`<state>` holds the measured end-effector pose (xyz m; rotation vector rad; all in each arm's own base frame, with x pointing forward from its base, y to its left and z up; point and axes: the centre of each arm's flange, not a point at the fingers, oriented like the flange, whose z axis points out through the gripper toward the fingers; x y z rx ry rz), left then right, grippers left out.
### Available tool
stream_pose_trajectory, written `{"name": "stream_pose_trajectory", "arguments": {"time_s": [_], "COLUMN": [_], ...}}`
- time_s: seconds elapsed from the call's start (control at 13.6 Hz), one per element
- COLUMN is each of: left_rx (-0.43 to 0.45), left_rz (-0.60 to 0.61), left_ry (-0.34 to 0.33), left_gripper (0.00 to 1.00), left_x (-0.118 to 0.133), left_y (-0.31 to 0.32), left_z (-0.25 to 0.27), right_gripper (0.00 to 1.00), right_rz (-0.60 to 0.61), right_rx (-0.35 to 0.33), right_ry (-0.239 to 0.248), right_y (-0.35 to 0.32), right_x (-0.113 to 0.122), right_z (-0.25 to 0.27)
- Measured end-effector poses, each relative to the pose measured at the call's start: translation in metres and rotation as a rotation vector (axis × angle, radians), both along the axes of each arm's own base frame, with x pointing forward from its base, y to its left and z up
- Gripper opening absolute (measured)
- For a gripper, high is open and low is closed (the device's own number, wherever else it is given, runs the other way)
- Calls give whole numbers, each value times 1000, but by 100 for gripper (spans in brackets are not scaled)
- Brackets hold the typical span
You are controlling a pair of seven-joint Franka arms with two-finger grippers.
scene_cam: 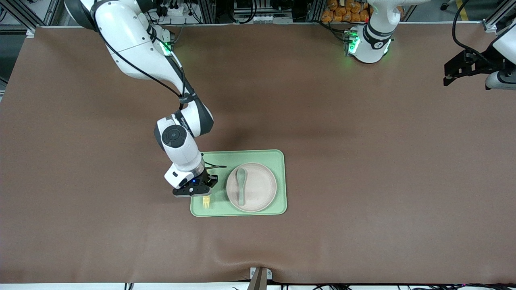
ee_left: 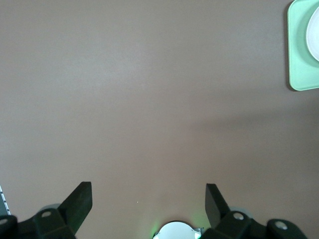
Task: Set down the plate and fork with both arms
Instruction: 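Carry the fork off the plate and lower it onto the tray, then open the right gripper and withdraw it toward its rest pose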
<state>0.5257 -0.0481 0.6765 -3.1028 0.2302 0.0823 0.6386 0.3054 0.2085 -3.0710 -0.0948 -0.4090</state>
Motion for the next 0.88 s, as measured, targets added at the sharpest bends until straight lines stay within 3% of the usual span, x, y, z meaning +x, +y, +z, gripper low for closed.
{"name": "stream_pose_trajectory", "arguments": {"time_s": [0.15, 0.22, 0.59, 0.74, 0.81, 0.88], "left_rx": [-79, -105, -95, -56, -49, -49], "left_rz": [24, 38, 23, 0, -5, -3], "left_ry": [12, 17, 47, 58, 59, 57], "left_gripper": [100, 100, 100, 100, 100, 100], "left_x": [2, 3, 14, 17, 18, 18], "left_y": [9, 15, 7, -6, -8, -7], "left_z": [-3, -4, -22, -30, -31, -31], "right_gripper": [15, 21, 74, 94, 100, 100], "right_rz": [-3, -4, -11, -25, -35, -47], "right_rx": [3, 6, 13, -4, -15, -25], "right_ry": [3, 2, -9, 14, 30, 46], "right_y": [3, 5, 7, 3, 0, -5], "right_x": [-3, -4, -1, 6, 11, 16], "right_z": [-2, -2, 7, 25, 40, 57]}}
